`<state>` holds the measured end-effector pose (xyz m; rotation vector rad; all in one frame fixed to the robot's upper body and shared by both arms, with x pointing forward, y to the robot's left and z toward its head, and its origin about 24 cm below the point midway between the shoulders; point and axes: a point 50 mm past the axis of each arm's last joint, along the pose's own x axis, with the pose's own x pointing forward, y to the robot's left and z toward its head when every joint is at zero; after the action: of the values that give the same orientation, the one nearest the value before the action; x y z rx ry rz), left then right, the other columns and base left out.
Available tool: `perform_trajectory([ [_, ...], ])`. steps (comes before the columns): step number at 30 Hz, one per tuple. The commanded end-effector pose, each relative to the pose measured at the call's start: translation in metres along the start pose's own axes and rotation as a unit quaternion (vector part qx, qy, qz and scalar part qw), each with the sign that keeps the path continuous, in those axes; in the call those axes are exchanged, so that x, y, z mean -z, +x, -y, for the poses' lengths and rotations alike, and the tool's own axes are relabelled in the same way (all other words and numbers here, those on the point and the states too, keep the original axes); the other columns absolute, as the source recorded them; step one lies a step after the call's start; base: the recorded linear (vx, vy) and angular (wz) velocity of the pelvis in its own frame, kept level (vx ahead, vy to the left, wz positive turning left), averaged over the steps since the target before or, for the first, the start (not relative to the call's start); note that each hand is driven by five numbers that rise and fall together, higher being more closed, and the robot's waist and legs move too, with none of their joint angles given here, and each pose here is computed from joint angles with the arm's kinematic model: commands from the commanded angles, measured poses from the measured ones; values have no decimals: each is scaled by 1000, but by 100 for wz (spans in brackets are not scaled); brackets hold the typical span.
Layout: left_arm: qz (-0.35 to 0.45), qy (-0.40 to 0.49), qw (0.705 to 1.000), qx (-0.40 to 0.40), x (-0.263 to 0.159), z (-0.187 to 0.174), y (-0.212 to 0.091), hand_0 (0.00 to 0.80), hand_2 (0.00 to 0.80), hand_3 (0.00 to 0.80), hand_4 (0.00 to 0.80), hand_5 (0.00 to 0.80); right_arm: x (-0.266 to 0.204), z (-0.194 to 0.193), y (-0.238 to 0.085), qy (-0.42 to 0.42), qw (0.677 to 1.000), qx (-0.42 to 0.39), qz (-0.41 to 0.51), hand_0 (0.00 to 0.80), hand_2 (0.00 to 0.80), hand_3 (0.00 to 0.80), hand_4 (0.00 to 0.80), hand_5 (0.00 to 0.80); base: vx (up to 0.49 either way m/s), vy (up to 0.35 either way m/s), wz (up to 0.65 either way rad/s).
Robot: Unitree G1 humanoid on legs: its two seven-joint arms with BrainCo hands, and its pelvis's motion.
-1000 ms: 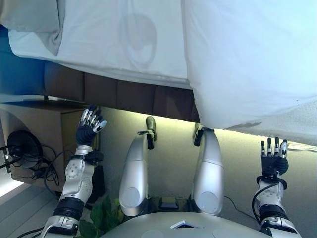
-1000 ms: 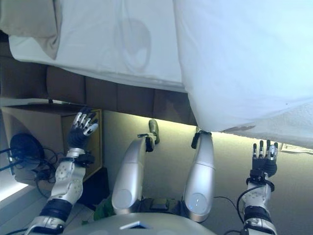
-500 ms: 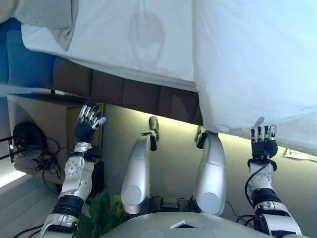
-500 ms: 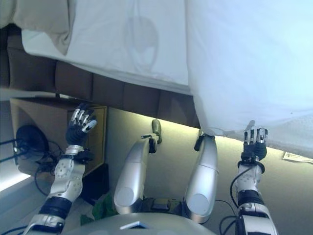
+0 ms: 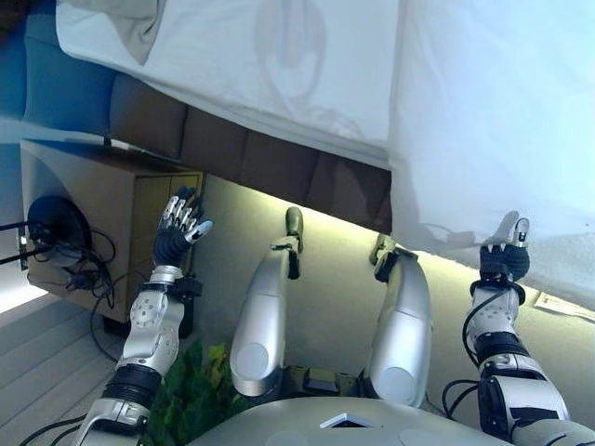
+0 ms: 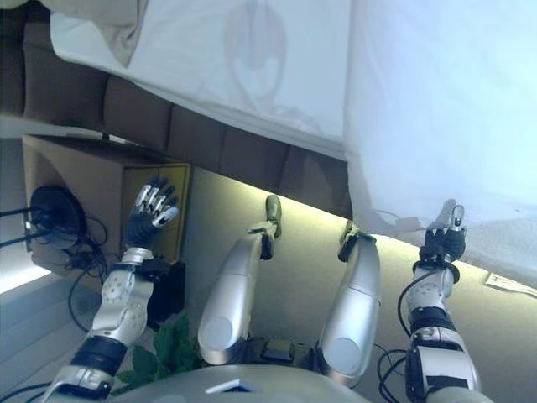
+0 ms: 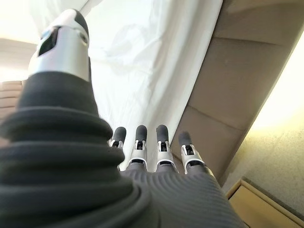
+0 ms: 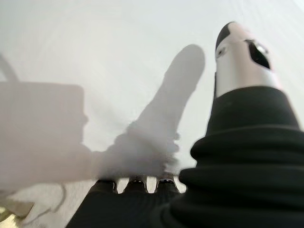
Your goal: Make the bed neatly
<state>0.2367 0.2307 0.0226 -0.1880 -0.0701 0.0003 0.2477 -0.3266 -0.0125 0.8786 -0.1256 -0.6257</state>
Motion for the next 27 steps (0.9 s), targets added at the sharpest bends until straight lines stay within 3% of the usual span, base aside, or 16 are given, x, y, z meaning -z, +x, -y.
perform_trajectory([
  [1, 42, 26, 998, 29, -25, -1, 8, 0, 0, 0, 0, 0, -24, -17, 10, -46, 997, -48, 39, 0, 0, 0, 0, 0, -13, -35, 13],
  [18, 28, 38, 998, 43, -30, -10, 10, 0, 0, 0, 0, 0, -35, -72, 19, -91, 982, -140, 83, 0, 0, 0, 0, 0, 7, -3, 10],
  [19, 27, 39, 998, 45, -30, -10, 9, 0, 0, 0, 0, 0, -35, -77, 19, -96, 980, -149, 85, 56, 56, 56, 56, 56, 26, -2, 9],
  [20, 26, 43, 998, 47, -33, -13, 11, 0, 0, 0, 0, 0, -47, -81, 25, -98, 980, -149, 86, 668, 668, 668, 668, 668, 42, -27, 11],
  [21, 24, 49, 997, 50, -37, -17, 15, 0, 0, 0, 0, 0, -63, -86, 34, -101, 980, -145, 87, 800, 800, 800, 800, 800, 76, -95, 11],
  [24, 12, 72, 995, 73, -56, -21, 30, 0, 0, 0, 0, 0, -127, -113, 65, -90, 985, -114, 90, 800, 800, 800, 800, 800, 90, -96, 14],
  [27, 11, 73, 993, 91, -66, -14, 36, 0, 0, 0, 0, 0, -149, -128, 73, -79, 987, -104, 93, 800, 800, 800, 800, 800, 48, -14, 27],
])
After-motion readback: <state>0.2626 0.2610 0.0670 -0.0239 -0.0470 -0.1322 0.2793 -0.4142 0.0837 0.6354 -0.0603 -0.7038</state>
